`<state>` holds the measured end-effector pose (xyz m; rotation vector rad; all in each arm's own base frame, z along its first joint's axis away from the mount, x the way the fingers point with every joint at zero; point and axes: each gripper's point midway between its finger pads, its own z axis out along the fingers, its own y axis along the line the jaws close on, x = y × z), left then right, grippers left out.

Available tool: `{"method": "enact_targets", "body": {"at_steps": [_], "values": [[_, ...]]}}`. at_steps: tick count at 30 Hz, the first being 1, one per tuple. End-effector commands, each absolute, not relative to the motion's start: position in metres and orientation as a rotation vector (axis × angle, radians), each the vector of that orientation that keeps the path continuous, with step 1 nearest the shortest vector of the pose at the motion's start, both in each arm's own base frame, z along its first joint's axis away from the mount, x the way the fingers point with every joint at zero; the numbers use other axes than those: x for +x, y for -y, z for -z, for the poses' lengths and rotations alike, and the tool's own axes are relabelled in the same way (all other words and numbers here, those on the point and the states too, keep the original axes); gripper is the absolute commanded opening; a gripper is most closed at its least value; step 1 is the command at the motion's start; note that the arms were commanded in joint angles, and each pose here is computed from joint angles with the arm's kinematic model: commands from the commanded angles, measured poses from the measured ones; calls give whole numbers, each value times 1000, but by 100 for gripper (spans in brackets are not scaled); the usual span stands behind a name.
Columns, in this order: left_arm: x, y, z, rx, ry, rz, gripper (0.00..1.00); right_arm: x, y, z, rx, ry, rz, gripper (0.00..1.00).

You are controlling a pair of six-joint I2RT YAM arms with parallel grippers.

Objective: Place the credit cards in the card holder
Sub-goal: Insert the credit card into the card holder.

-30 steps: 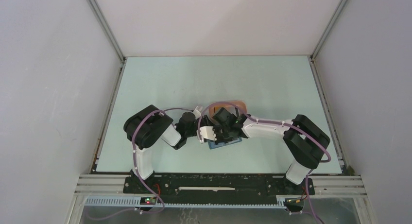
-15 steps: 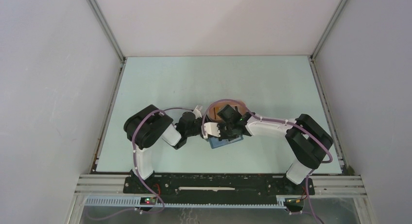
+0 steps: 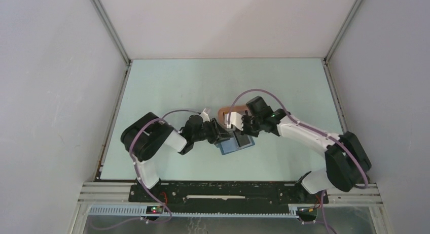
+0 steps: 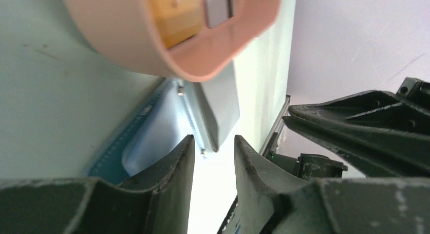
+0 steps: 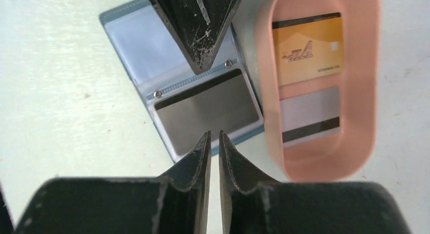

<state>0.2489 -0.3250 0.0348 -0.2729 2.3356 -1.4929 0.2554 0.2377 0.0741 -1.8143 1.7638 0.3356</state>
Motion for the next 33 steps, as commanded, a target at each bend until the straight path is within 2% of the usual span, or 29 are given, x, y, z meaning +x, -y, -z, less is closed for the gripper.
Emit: {"method": "enact_targets", "body": {"at_steps": [1, 3, 5, 9, 10, 12, 15, 18, 19, 20, 27, 33], "values": [[254, 318, -73, -128, -2218, 1443, 40, 236, -239, -124, -1711, -1695, -545, 21], [252, 314, -86, -70, -2186, 1417, 40, 235, -236, -143, -1654, -1668, -583, 26], [250, 308, -99, -16, -2153, 1378, 40, 234, -232, -161, -1589, -1665, -620, 38], [246, 286, -117, 97, -2104, 1208, 40, 223, -229, -183, -1387, -1811, -902, 86], [247, 276, -119, 111, -2096, 1140, 40, 216, -230, -182, -1367, -1837, -1011, 94], [249, 256, -125, 142, -2066, 1002, 43, 210, -231, -175, -1330, -1922, -1157, 93], [245, 232, -132, 190, -2008, 871, 56, 227, -229, -151, -1205, -2098, -1150, 85], [236, 221, -133, 220, -1963, 849, 88, 250, -222, -119, -1071, -2278, -1026, 77], [231, 221, -129, 231, -1976, 864, 94, 255, -219, -107, -1039, -2338, -988, 76], [228, 221, -123, 245, -1996, 870, 97, 260, -215, -96, -1009, -2387, -945, 74], [217, 239, -82, 271, -2183, 909, 95, 277, -197, -47, -883, -2630, -756, 68], [221, 258, -69, 310, -2265, 805, 86, 274, -195, -28, -830, -2740, -768, 64]]}}
